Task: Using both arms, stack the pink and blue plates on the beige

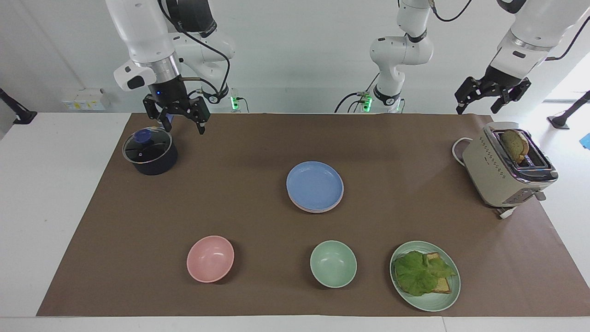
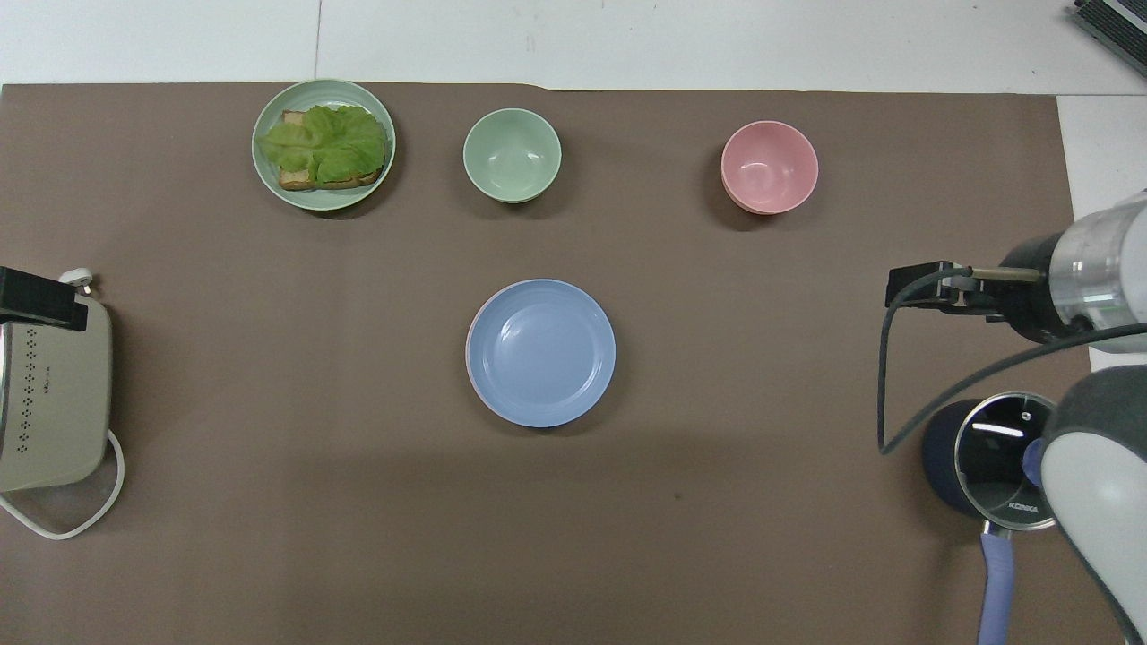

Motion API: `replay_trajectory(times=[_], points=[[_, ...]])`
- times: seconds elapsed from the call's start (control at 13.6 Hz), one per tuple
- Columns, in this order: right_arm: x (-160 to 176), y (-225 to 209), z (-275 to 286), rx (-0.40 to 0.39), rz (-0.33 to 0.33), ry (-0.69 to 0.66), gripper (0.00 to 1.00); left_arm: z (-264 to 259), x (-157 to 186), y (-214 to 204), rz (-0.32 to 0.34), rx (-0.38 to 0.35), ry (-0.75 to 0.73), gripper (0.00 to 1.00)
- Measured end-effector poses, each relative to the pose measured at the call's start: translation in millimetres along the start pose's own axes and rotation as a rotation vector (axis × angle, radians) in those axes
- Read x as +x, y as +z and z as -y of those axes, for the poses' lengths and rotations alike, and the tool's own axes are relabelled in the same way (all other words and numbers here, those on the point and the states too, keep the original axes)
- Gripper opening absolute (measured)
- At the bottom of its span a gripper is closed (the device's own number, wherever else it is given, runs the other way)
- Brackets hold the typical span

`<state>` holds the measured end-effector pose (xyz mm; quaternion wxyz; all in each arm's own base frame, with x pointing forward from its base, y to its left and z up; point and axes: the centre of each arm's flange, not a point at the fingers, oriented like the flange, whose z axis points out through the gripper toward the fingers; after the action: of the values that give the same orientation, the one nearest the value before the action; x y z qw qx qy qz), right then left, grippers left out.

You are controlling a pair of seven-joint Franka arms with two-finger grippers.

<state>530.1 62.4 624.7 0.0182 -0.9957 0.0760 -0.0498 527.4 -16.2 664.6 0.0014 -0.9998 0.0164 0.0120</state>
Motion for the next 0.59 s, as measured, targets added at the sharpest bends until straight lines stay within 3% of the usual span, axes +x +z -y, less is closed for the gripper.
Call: replay_trajectory(times=[0.29, 0.59], points=[[-1.9, -38.7, -32.9, -0.028, 0.026, -0.036, 1.00, 0.0, 0.0, 0.0, 0.000, 0.000, 0.000, 1.00], [-3.1, -43.3, -59.4, -0.034, 0.069, -0.058, 1.00, 0.0, 0.0, 0.0, 0.000, 0.000, 0.000, 1.00]])
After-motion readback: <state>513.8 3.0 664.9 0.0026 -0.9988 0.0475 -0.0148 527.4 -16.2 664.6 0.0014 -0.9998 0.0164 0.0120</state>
